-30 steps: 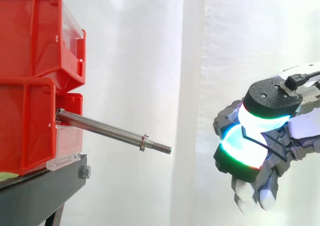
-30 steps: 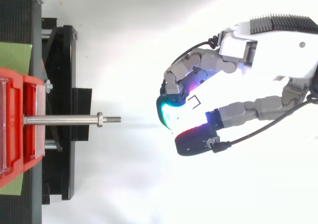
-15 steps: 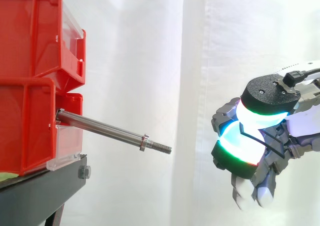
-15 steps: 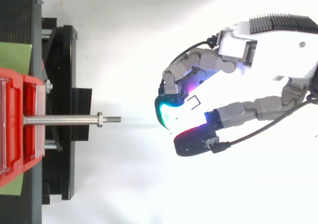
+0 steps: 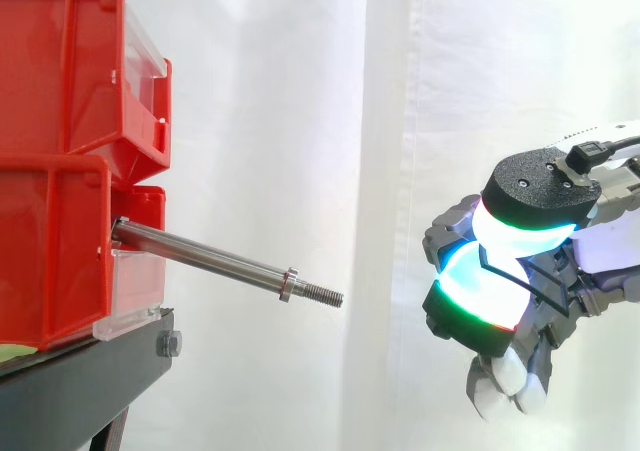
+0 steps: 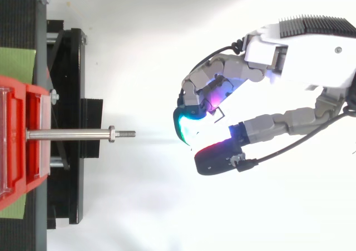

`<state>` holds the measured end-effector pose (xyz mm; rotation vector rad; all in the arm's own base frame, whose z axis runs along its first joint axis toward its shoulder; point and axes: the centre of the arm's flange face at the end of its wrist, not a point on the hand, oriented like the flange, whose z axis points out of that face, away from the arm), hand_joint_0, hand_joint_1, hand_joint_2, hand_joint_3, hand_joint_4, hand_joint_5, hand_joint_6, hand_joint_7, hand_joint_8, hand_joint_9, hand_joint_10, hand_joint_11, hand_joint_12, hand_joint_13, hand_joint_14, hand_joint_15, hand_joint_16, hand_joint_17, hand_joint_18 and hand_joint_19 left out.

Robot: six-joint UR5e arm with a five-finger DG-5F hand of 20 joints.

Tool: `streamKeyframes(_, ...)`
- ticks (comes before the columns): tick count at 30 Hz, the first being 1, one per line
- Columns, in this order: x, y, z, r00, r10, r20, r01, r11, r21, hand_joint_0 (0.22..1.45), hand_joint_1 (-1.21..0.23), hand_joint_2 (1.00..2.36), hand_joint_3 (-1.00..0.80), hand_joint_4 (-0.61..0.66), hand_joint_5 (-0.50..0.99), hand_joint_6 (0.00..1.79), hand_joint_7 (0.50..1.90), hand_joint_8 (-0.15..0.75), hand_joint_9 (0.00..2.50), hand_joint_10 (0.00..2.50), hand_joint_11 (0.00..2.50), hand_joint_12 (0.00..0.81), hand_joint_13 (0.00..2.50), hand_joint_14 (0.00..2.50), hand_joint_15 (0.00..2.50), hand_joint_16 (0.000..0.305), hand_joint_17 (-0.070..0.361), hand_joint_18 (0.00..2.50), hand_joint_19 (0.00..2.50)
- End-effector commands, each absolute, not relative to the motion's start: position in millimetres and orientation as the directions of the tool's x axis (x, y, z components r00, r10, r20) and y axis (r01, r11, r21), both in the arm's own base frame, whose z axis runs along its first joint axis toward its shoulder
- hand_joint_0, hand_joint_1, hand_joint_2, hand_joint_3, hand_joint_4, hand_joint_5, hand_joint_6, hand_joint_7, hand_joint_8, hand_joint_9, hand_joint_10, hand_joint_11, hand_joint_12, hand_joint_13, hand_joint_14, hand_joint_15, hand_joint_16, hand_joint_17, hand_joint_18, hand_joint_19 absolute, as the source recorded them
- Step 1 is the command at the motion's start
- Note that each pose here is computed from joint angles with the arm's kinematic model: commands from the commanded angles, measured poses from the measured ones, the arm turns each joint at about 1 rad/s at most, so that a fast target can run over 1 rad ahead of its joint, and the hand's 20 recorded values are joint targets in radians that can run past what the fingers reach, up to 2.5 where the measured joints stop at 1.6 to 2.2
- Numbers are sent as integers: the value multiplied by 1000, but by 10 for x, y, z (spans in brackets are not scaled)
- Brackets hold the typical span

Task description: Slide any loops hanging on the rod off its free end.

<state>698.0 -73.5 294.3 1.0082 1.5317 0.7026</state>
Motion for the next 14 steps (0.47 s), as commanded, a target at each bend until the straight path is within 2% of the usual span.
streamKeyframes(1,6981,-735,2943,-18,884,-467,223,458,860,581,-706,1015,-63,-73,-101,885,1032,270,950,16,433,386,788,17,404,59,133,700,487)
streamKeyframes(14,6981,-735,2943,-18,884,-467,223,458,860,580,-703,1015,-59,-78,-100,885,1027,274,961,19,445,387,801,16,420,60,134,709,487)
